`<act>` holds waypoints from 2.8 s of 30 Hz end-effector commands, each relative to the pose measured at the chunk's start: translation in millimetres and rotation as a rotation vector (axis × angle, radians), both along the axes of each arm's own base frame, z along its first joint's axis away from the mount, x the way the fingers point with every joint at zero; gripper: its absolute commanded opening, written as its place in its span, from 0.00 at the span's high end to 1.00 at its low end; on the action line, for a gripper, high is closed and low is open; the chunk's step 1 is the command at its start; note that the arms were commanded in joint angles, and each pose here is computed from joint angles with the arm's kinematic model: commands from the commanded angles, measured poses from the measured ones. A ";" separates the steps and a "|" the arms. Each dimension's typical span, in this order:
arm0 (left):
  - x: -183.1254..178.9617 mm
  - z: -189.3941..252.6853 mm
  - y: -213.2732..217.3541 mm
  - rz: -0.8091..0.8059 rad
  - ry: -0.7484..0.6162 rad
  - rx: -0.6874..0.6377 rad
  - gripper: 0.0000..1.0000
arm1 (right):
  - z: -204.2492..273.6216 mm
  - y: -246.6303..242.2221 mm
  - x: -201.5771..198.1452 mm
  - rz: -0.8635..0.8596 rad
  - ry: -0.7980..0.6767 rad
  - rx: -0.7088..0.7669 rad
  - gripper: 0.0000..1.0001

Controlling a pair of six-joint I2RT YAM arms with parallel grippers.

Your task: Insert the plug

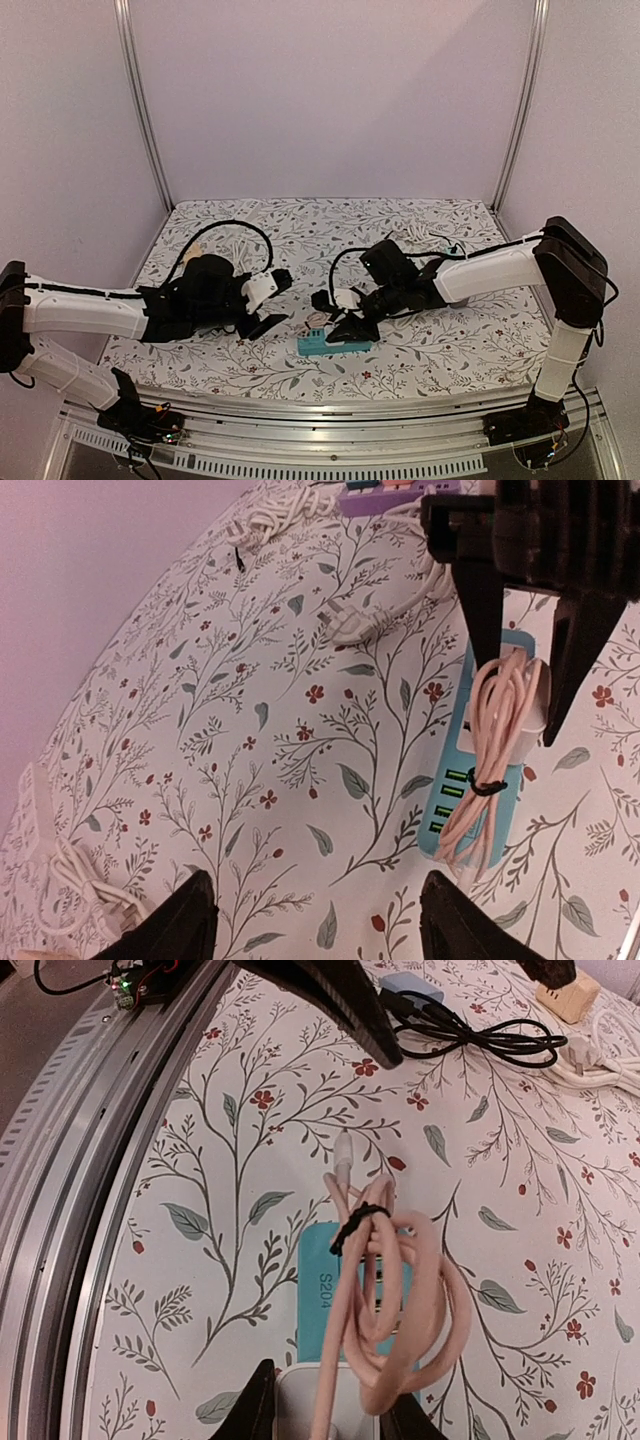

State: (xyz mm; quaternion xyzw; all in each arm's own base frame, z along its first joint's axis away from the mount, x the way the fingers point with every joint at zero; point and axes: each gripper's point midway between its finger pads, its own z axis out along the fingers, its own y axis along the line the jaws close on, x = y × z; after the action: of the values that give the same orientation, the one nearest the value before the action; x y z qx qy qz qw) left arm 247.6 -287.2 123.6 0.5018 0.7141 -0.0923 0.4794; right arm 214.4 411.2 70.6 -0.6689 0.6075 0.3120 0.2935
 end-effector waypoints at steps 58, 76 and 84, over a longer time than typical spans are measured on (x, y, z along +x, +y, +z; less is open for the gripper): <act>15.4 -43.5 213.0 0.620 0.804 0.653 0.09 | 119.6 -43.8 26.0 -0.206 -0.114 0.185 0.01; 10.2 -105.3 203.8 0.443 0.863 0.639 0.10 | 107.2 -54.8 18.3 -0.201 -0.149 0.213 0.01; 14.9 -114.5 203.3 0.438 0.876 0.657 0.40 | 102.1 -58.8 16.9 -0.203 -0.147 0.213 0.01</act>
State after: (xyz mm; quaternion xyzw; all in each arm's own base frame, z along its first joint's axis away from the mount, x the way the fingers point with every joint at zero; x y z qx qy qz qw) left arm 253.8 -81.8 14.4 0.3796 0.9233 0.0405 -0.0413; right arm 234.2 356.9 173.8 -0.5910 0.6164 0.2911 0.4314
